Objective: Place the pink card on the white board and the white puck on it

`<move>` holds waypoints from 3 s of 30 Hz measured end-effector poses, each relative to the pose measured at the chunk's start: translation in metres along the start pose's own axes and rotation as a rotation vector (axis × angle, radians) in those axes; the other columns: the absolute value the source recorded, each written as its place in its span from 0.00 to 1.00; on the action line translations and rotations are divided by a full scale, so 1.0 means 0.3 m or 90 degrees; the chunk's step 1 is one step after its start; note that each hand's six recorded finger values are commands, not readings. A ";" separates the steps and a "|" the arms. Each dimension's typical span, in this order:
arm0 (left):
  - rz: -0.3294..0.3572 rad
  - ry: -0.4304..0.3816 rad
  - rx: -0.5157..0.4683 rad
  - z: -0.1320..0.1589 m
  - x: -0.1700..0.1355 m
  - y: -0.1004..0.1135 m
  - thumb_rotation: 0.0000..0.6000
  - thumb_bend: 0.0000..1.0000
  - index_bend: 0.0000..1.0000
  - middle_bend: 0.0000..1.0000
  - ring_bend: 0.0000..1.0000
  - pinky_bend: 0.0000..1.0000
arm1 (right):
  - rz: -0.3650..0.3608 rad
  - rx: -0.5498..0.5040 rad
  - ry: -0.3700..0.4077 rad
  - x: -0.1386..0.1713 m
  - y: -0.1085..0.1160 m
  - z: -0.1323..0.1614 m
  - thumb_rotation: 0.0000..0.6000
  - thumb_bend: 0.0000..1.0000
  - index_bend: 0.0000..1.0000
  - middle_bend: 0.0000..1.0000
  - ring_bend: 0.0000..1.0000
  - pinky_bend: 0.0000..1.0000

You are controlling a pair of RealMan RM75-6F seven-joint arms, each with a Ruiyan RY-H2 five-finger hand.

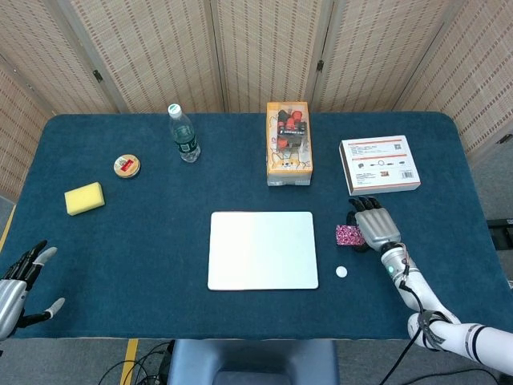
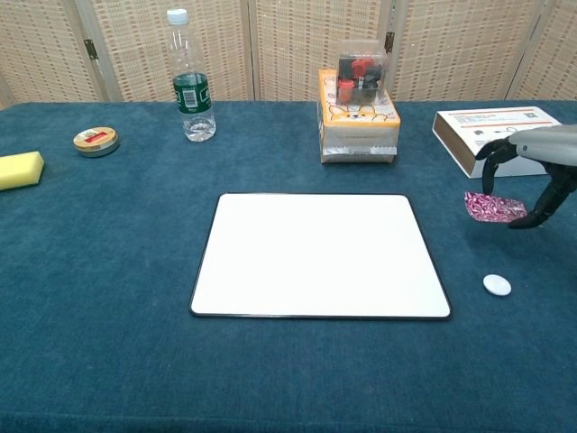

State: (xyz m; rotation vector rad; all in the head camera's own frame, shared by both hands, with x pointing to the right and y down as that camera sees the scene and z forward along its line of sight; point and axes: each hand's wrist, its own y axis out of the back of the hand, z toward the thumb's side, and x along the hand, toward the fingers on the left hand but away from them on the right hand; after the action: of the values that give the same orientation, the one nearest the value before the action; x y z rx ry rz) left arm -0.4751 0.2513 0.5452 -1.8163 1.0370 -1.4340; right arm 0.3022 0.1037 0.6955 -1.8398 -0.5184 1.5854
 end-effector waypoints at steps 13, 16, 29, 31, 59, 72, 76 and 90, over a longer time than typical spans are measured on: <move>-0.003 0.001 -0.023 -0.007 -0.004 0.009 1.00 0.29 0.00 0.01 0.09 0.22 | -0.004 0.028 0.087 -0.045 0.073 0.262 1.00 0.12 0.51 0.09 0.00 0.00; -0.002 -0.001 -0.031 -0.009 -0.010 0.015 1.00 0.29 0.00 0.01 0.09 0.22 | 0.003 0.037 0.100 -0.065 0.065 0.331 1.00 0.12 0.47 0.08 0.00 0.00; 0.007 -0.008 -0.056 -0.028 -0.036 0.044 1.00 0.29 0.00 0.01 0.09 0.22 | 0.033 0.075 0.107 -0.134 0.011 0.488 1.00 0.12 0.28 0.05 0.00 0.00; 0.007 -0.004 -0.057 -0.035 -0.035 0.046 1.00 0.29 0.00 0.01 0.09 0.22 | 0.036 0.080 0.104 -0.141 0.006 0.490 1.00 0.11 0.19 0.04 0.00 0.00; -0.003 0.016 0.000 -0.016 0.004 0.000 1.00 0.29 0.00 0.01 0.09 0.22 | 0.012 0.077 0.127 0.145 0.028 0.210 1.00 0.10 0.35 0.06 0.00 0.00; -0.008 0.014 0.006 0.001 0.005 -0.014 1.00 0.29 0.00 0.01 0.09 0.22 | 0.060 0.101 0.116 0.208 -0.134 0.104 1.00 0.11 0.38 0.06 0.00 0.00; -0.008 0.015 0.004 -0.003 0.007 -0.013 1.00 0.29 0.00 0.01 0.09 0.22 | 0.060 0.104 0.118 0.193 -0.144 0.107 1.00 0.11 0.41 0.07 0.00 0.00; -0.010 0.016 0.004 -0.007 0.010 -0.013 1.00 0.29 0.00 0.01 0.09 0.22 | 0.080 0.108 0.120 0.160 -0.173 0.115 1.00 0.13 0.42 0.08 0.00 0.00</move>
State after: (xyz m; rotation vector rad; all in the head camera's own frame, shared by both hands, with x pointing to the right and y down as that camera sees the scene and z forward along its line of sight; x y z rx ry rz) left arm -0.4761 0.2508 0.5506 -1.8106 1.0313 -1.4714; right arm 0.2837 0.1802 0.6947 -1.8966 -0.1804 1.4682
